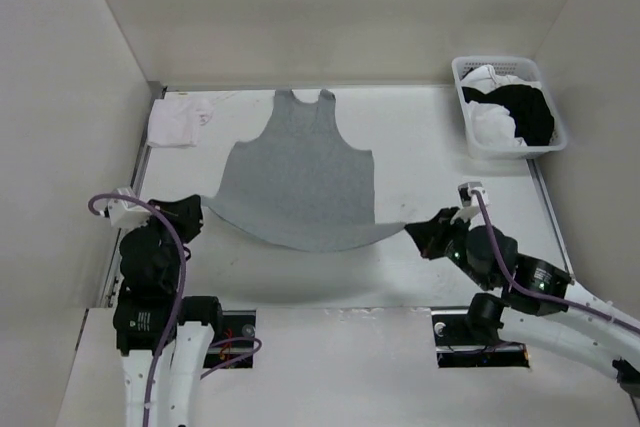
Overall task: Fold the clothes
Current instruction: Flatten the tank top out, then fold the tank top
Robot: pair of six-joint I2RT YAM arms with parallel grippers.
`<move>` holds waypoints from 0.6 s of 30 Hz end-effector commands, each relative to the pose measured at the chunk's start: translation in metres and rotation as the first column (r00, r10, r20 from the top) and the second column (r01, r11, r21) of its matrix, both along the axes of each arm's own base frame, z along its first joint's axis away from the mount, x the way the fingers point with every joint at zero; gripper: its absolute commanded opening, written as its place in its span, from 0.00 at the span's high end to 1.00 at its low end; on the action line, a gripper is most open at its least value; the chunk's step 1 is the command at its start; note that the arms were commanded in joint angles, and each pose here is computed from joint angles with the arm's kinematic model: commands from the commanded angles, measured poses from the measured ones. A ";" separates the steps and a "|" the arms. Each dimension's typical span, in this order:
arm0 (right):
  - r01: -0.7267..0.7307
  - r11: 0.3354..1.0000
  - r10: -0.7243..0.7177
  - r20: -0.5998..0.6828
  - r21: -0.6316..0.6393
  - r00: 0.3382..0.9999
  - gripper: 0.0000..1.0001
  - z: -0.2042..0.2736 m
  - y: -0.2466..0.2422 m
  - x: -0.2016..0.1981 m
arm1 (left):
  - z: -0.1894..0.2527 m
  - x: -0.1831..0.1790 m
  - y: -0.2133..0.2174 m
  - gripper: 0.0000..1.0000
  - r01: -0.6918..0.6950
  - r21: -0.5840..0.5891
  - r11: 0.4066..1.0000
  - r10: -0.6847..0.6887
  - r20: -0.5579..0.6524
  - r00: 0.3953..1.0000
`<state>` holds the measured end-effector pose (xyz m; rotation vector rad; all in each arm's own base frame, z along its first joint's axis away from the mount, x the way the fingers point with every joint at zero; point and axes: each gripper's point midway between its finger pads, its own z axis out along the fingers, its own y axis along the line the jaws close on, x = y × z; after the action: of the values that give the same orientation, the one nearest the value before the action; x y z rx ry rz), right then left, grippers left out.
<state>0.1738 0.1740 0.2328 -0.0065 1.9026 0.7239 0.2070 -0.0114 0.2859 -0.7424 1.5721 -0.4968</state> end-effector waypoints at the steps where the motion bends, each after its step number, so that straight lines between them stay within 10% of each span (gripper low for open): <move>1: 0.004 0.999 0.006 -0.228 0.043 0.974 1.00 -0.051 0.003 -0.036 | -0.071 -0.029 -0.002 0.98 -0.001 -0.021 1.000 -0.004 -0.269 0.963; 9: -0.149 0.989 0.149 -0.319 0.024 0.936 1.00 -0.069 0.031 -0.085 | -0.100 -0.066 0.011 0.98 -0.106 -0.039 0.994 0.085 -0.349 0.933; 18: -0.006 1.000 0.006 -0.062 -0.005 0.998 1.00 -0.005 0.050 0.082 | -0.053 0.051 0.026 0.98 -0.224 -0.110 0.968 0.200 -0.193 0.961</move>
<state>0.1976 0.2009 0.1637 0.0814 2.1890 0.6037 0.2024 0.0038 0.1949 -1.0444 1.8172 -0.3288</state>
